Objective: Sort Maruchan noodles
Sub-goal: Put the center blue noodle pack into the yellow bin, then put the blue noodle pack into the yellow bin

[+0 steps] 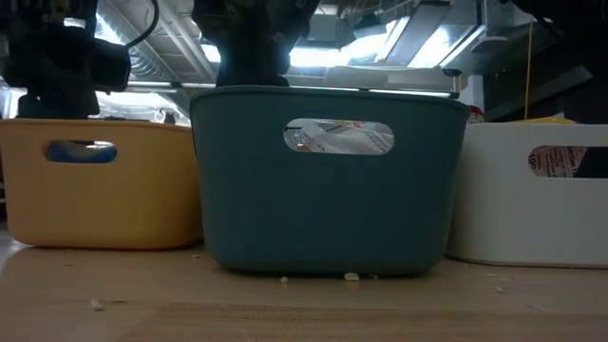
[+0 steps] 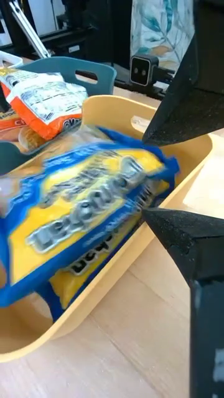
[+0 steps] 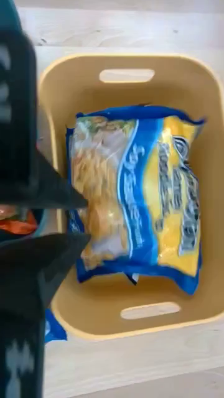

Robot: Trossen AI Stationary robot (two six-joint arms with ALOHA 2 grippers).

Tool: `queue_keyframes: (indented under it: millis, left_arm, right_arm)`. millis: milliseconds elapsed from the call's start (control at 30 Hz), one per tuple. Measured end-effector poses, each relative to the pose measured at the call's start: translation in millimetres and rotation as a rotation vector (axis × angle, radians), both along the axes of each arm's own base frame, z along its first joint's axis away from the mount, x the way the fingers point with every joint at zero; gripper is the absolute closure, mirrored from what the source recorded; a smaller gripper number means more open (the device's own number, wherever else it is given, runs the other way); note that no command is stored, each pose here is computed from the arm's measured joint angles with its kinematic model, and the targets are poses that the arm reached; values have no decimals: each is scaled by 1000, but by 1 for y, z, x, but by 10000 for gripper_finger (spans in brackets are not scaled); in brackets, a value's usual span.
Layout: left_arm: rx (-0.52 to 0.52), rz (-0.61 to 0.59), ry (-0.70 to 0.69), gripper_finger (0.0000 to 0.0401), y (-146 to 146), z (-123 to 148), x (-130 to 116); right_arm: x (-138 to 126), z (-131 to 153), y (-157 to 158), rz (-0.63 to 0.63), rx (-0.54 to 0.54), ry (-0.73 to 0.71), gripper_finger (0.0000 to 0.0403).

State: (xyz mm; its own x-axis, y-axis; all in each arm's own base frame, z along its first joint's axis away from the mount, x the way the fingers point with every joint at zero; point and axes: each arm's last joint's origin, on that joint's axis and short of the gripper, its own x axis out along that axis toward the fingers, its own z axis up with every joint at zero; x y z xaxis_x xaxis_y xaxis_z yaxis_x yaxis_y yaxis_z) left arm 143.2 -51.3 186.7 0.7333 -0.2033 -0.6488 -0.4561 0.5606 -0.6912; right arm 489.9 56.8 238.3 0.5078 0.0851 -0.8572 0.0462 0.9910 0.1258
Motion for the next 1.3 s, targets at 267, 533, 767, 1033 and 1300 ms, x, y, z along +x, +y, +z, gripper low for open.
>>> queue_keyframes:
  millis: [267, 533, 767, 1033, 1300]
  left_arm:
    - [15, -16, 1, 228, 1, -1, 1]
    - [6, -17, -104, 227, 13, 29, -7]
    - [177, 12, -281, 227, 27, 85, -17]
    - [370, 83, -399, 227, 34, 122, -22]
    - [424, 95, -348, 227, 36, 118, -24]
  right_arm:
    - [-1, 1, -6, -21, -70, 12, 221]
    - [-19, 41, -24, -4, -241, 131, 185]
    - [-44, 49, -58, -30, -352, 381, 185]
    - [-57, 24, -90, -88, -285, 533, 184]
    - [-89, -10, -105, -120, -206, 539, 184]
